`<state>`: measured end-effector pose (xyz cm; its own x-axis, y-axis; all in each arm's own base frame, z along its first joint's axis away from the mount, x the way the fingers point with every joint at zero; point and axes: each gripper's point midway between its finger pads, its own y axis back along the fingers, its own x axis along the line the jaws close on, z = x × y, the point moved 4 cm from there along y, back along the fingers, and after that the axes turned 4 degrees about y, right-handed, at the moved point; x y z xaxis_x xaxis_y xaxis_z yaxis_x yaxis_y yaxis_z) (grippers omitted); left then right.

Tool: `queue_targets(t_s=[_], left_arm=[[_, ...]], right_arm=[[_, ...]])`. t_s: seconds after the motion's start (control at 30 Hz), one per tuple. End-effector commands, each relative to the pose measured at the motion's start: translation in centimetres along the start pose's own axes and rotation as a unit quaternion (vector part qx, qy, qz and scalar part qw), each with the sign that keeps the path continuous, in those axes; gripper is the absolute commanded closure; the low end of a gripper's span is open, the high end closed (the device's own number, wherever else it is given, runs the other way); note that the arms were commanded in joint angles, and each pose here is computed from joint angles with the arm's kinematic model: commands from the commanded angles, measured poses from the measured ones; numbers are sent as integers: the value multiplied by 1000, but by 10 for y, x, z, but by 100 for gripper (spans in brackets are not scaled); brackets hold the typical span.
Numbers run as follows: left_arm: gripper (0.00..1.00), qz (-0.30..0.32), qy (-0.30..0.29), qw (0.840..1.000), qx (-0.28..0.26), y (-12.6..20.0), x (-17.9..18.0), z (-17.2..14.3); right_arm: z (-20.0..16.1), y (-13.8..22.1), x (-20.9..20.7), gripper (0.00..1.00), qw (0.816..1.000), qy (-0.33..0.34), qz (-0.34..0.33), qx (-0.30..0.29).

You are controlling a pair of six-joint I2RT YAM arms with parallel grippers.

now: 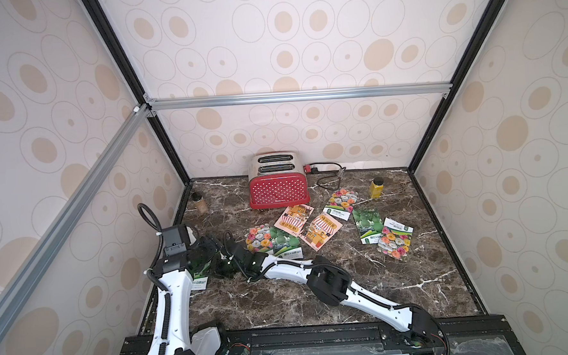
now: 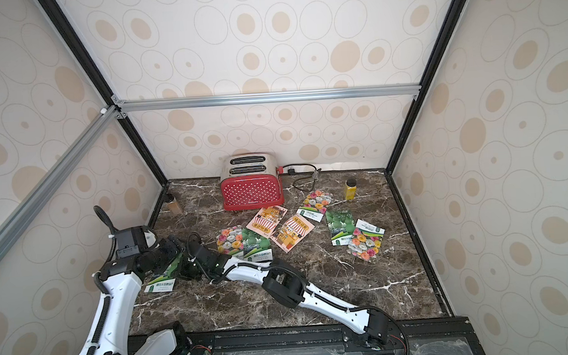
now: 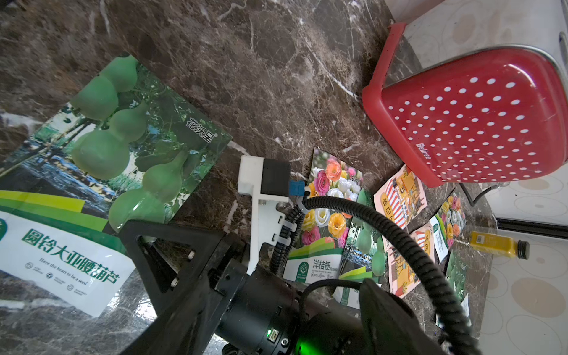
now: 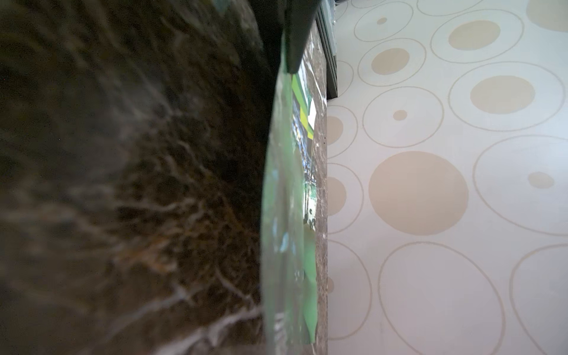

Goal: Arrange the seed packets in a row
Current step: Place the seed packet at the center of the board.

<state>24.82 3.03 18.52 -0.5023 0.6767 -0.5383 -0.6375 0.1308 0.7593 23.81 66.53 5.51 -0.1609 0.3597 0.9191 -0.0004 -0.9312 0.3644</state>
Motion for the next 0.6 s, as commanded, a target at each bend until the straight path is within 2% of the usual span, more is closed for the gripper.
queue_targets(t_s=[0.0, 0.17, 0.27, 0.37, 0.43, 0.57], left_arm=[[21, -1, -3, 1000, 2, 1, 1, -2], [20, -2, -4, 1000, 8, -2, 1, -2], [20, -3, -4, 1000, 10, -2, 0, -2], [20, -3, -4, 1000, 9, -2, 1, -3], [19, -3, -3, 1000, 10, -2, 1, -3], [19, -11, -8, 1000, -2, -2, -2, 2]], right_arm=[[-15, -14, -18, 98, 1000, -18, -17, -1], [-19, -12, -25, 95, 999, -20, -42, 9], [-22, -11, -28, 82, 998, -21, -51, 19], [-25, -10, -32, 87, 998, -21, -61, 28], [-28, -11, -33, 85, 998, -18, -59, 34], [-29, -10, -35, 70, 997, -8, -65, 41]])
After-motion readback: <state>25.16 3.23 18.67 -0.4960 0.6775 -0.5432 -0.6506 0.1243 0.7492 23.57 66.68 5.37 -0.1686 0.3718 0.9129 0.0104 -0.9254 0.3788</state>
